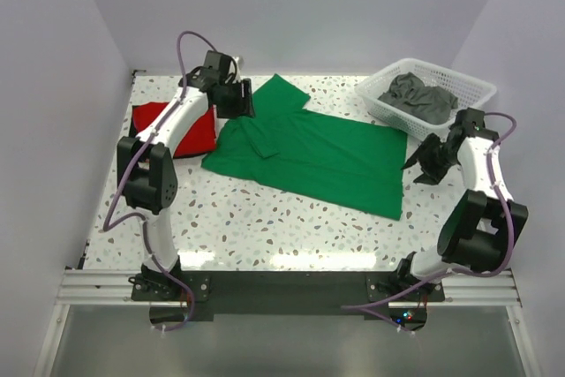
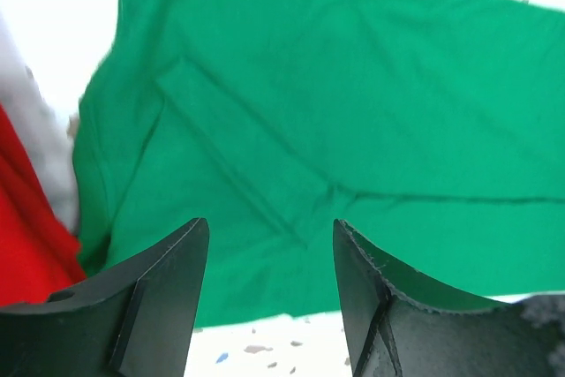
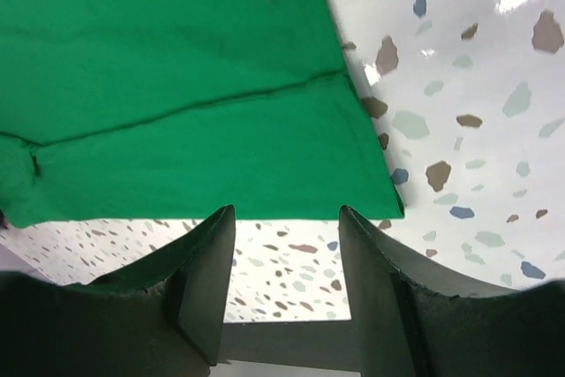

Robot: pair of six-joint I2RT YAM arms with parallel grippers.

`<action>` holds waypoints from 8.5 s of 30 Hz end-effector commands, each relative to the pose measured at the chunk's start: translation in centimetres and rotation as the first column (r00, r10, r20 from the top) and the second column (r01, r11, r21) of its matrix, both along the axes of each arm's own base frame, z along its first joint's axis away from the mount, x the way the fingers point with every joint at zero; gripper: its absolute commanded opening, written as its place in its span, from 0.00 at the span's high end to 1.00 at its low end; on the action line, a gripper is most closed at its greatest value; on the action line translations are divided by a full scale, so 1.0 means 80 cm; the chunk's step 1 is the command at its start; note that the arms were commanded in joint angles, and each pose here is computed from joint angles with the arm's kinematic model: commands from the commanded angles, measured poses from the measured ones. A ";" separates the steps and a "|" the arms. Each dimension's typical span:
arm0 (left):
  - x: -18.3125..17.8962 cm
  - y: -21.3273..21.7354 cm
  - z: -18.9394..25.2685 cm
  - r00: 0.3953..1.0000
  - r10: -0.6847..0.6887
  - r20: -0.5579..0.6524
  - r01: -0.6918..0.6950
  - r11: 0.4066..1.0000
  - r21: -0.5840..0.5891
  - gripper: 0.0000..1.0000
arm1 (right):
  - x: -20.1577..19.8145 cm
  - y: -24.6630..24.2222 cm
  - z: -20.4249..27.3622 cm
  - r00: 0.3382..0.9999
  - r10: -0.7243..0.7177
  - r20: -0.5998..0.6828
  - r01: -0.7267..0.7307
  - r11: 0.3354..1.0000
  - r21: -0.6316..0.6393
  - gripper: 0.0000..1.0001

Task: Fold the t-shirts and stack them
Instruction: Fold the tshirt

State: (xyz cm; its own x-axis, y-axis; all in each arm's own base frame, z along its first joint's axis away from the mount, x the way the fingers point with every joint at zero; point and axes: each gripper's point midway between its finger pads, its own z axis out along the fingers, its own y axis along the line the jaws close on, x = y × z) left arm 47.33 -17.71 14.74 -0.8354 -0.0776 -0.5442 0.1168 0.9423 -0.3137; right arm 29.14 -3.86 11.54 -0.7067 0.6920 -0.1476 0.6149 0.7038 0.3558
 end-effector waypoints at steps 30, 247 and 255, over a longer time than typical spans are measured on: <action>-0.099 0.026 -0.038 0.999 -0.021 -0.041 0.021 1.000 -0.013 0.34 | -0.080 0.044 -0.099 0.952 0.160 -0.260 -0.132 0.984 0.121 0.37; -0.324 0.061 -0.188 0.916 0.165 -0.366 -0.192 0.981 -0.039 0.44 | -0.188 0.121 -0.122 0.884 0.227 -0.408 -0.212 0.974 0.082 0.41; -0.297 0.054 -0.126 0.954 0.135 -0.267 -0.161 0.984 -0.079 0.41 | -0.137 0.124 -0.052 0.924 0.262 -0.279 -0.252 0.965 0.073 0.40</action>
State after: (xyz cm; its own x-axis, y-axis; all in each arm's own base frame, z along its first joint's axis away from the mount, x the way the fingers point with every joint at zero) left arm 22.86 -13.97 2.62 -0.9272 -0.2665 -0.2631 -0.1330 0.8910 -0.4340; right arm 15.79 6.30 4.20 -0.8476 0.4973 0.1851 0.5266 0.8310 0.1793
